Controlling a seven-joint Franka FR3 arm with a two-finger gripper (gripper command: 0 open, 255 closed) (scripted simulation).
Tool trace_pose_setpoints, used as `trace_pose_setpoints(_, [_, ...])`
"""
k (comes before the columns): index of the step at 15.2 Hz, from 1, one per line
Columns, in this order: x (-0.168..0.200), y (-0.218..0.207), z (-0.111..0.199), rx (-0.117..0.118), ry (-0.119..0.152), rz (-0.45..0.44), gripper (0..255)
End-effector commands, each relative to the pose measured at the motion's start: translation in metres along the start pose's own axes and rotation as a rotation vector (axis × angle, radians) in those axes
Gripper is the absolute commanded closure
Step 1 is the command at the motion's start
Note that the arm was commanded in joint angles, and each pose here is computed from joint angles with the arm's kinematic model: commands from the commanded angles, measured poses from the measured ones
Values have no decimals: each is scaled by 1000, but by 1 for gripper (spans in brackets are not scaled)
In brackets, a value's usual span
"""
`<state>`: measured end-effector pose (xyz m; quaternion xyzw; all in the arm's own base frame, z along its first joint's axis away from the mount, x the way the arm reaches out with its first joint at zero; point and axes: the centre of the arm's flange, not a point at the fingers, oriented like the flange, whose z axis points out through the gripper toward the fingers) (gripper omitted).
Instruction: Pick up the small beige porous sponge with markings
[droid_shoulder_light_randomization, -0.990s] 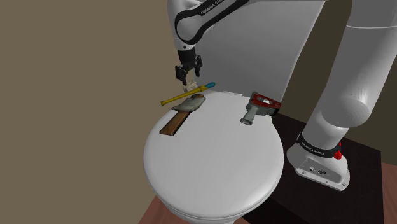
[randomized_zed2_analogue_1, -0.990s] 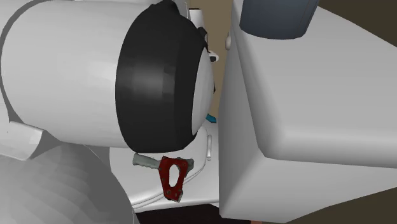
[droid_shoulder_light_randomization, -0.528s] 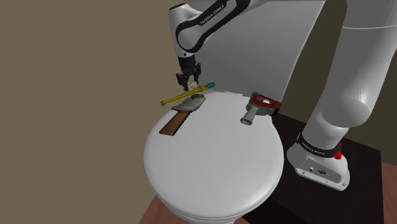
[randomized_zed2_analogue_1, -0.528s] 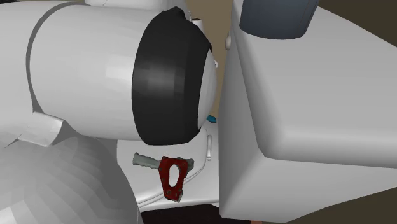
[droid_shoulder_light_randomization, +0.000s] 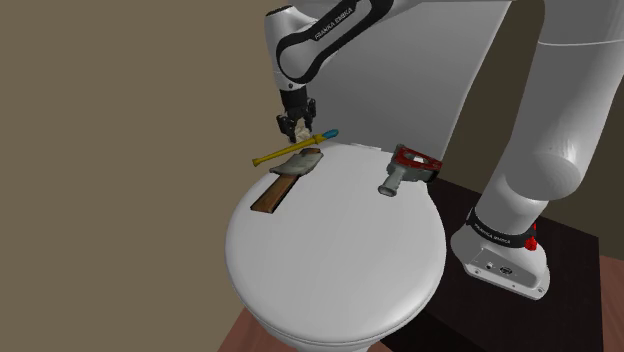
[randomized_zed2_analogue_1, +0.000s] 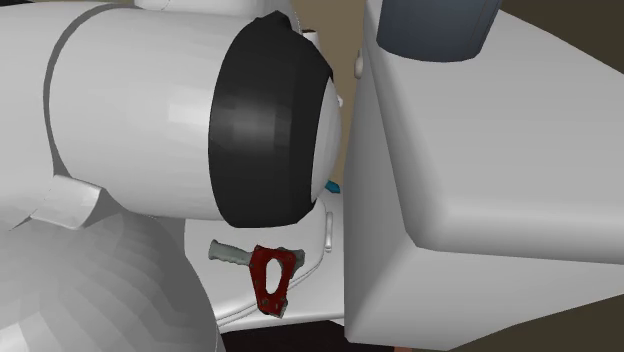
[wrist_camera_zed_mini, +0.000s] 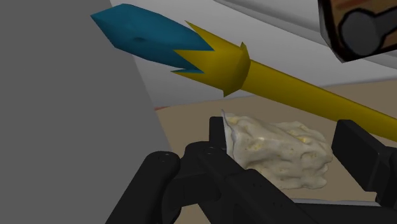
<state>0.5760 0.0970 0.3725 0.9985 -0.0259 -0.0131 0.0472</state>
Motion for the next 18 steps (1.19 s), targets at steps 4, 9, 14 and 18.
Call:
trace_pose_setpoints(4, [-1,1,-16,0,0,0,255])
trace_pose_setpoints(9, [-1,4,-42,0,0,0,255])
trace_pose_setpoints(14, [-2,6,-68,0,0,0,255])
trace_pose_setpoints(18, [-2,7,-80,0,0,0,255])
